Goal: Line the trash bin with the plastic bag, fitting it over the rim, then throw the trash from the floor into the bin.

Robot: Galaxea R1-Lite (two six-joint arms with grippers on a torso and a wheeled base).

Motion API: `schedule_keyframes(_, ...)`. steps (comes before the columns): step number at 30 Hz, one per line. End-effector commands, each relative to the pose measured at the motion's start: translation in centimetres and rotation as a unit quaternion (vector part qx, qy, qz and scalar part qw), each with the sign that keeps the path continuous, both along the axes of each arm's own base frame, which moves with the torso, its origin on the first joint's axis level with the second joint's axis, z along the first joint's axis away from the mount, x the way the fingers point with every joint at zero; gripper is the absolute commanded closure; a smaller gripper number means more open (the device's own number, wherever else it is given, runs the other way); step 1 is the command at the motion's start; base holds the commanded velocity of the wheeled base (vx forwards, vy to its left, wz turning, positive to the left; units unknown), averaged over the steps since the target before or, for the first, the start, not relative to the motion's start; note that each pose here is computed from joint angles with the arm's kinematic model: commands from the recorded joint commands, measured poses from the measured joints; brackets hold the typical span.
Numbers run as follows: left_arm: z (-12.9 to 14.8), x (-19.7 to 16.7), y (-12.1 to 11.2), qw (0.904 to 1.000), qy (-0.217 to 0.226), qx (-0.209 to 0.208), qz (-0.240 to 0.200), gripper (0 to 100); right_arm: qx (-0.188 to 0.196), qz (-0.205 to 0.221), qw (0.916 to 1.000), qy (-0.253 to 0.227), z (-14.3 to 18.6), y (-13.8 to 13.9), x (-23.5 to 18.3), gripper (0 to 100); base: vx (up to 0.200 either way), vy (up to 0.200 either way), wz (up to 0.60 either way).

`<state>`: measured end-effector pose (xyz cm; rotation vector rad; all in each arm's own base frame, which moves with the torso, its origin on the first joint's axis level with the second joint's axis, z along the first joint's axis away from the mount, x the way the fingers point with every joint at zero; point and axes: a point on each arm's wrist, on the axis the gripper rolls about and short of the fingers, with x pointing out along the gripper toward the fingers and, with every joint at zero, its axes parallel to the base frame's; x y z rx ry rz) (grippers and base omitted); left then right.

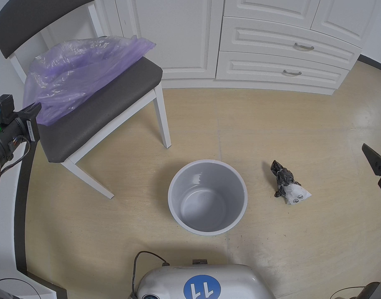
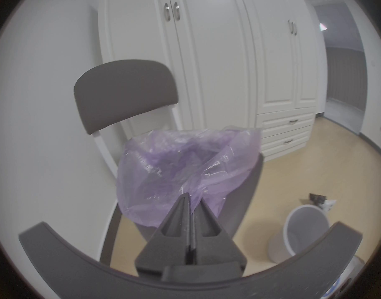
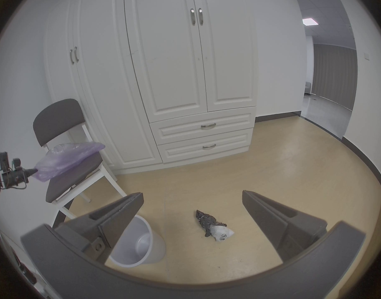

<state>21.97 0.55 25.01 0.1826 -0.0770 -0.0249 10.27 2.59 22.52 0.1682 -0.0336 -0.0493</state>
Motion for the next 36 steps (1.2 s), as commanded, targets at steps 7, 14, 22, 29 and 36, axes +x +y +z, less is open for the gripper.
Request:
schedule_keyframes(7,4.2,-7.3,-4.2,0.986,-0.054,-0.015,-0.157,100,-0.015,0.039,0.9984,0.037,-1.5,1.4,0.7,0,0.0,0.0,0.0)
schedule_keyframes(14,5.6,-11.8,-6.2,0.9574,-0.068,-0.027,-0.279,100,-0.015,0.056,0.9977,0.034,-1.5,1.9,0.4,0,0.0,0.0,0.0)
schedule_keyframes(22,5.8,-14.8,-6.4,0.9295,-0.075,-0.035,-0.359,100,-0.019,0.056,0.9974,0.043,-2.0,2.0,0.5,0,0.0,0.0,0.0)
schedule_keyframes(29,5.2,-15.2,-6.8,0.919,-0.065,-0.038,-0.387,100,-0.018,0.054,0.9976,0.04,-1.9,1.9,0.4,0,0.0,0.0,0.0)
schedule_keyframes(36,4.6,-15.6,-7.5,0.8991,-0.046,-0.057,-0.432,100,-0.021,0.056,0.9971,0.047,-2.3,1.9,0.3,0,0.0,0.0,0.0)
